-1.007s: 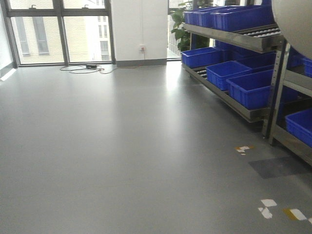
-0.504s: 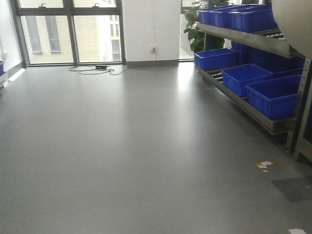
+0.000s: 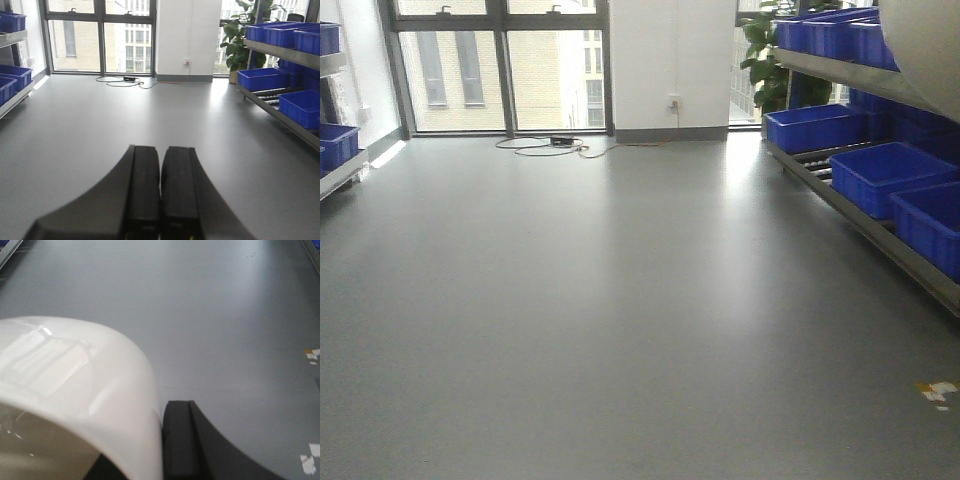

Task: Move white bin to right shelf second layer
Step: 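Drive toward the windows with the bin held in the right gripper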

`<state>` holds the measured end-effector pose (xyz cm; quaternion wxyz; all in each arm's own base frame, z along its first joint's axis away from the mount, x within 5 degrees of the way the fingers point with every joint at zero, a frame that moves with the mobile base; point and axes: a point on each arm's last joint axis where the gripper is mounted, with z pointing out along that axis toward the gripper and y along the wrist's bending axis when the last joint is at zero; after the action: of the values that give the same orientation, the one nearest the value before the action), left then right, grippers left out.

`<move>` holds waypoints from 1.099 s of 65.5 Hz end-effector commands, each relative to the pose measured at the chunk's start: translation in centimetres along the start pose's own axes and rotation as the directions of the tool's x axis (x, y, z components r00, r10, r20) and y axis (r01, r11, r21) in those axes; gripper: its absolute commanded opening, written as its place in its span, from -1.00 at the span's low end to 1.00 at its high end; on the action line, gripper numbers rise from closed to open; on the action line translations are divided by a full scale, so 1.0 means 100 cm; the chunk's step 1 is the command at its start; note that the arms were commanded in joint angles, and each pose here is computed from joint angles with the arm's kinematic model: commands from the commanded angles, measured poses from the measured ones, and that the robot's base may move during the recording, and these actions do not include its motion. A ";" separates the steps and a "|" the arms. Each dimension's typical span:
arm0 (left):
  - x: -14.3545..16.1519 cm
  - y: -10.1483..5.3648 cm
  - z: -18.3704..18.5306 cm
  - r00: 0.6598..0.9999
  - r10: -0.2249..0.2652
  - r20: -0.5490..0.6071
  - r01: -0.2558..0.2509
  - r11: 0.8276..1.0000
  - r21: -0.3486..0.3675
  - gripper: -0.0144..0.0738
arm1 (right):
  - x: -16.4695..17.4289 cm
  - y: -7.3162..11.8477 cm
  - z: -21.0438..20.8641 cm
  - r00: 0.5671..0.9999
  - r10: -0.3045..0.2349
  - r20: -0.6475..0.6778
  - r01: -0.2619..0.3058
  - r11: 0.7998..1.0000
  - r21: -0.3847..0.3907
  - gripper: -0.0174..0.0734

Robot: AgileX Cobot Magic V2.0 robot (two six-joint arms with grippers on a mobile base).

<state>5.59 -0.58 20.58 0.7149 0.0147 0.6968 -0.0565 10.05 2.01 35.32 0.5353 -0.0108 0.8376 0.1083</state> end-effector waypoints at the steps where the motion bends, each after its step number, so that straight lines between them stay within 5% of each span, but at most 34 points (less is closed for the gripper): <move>1: 0.005 0.001 0.001 0.998 -0.019 0.052 0.019 1.000 0.003 -0.48 | -0.016 0.002 -0.004 0.993 0.003 0.114 -0.002 1.000 -0.009 -0.49; 72: 0.005 0.001 0.001 0.998 -0.019 0.052 0.019 1.000 0.003 -0.48 | -0.016 0.002 -0.004 0.993 0.003 0.114 -0.002 1.000 -0.009 -0.49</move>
<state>5.59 -0.58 20.58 0.7149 0.0147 0.6968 -0.0565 10.05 2.01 35.32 0.5353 -0.0108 0.8376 0.1083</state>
